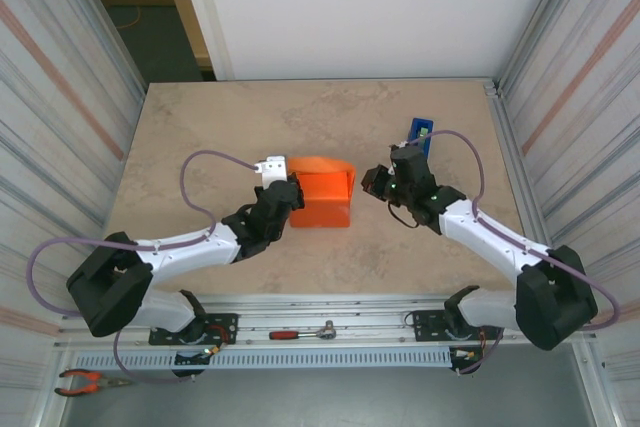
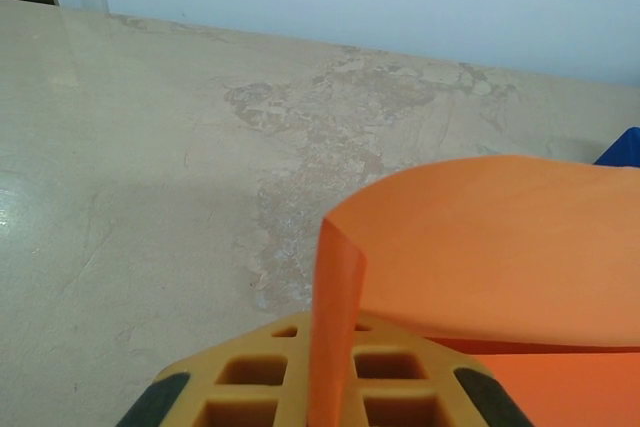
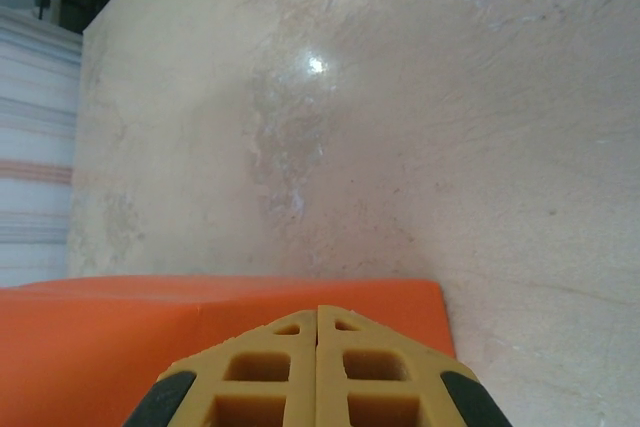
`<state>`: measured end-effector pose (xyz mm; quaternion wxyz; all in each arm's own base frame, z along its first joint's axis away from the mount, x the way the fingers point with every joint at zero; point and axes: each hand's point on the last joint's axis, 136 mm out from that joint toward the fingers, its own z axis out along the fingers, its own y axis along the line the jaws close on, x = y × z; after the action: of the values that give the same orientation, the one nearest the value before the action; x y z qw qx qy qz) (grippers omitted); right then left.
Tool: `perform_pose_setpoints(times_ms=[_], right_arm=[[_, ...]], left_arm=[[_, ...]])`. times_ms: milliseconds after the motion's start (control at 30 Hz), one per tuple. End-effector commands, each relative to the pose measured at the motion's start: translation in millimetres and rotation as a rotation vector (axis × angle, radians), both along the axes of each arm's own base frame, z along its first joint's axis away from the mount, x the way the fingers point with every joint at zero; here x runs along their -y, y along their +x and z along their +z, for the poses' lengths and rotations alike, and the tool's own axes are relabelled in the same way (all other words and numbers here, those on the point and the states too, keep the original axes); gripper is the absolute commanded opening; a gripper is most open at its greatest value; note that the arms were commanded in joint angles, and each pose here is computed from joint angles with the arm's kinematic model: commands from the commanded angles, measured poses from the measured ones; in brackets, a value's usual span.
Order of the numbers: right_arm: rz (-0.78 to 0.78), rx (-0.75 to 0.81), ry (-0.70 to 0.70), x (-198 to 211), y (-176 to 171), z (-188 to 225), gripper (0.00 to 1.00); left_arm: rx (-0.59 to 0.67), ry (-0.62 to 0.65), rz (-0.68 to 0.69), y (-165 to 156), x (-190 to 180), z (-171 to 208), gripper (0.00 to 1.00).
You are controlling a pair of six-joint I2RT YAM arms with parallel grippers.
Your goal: Wrap the gift box in paper
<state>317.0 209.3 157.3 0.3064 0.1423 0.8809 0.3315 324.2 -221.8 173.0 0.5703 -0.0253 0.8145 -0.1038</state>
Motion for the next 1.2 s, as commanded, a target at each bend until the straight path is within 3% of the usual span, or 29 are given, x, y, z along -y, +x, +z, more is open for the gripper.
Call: perform_pose_setpoints(times_ms=[0,367,767,967,1167], right_arm=[[0.040,0.069,0.079,-22,10,32,0.00],[0.120,0.102,0.080,-58,0,44,0.00],[0.183,0.053,-0.007,-75,-23,6,0.00],[0.214,0.065,-0.124,-79,-41,-23,0.00],[0.249,0.093,-0.333,-76,-59,-58,0.00]], left_arm=[[-0.035,0.038,0.013,-1,0,-10,0.10],[-0.042,0.042,0.011,1,4,-12,0.10],[-0.049,0.049,0.015,1,6,-12,0.10],[-0.050,0.043,0.016,1,8,-11,0.10],[-0.051,0.028,0.013,1,9,-9,0.10]])
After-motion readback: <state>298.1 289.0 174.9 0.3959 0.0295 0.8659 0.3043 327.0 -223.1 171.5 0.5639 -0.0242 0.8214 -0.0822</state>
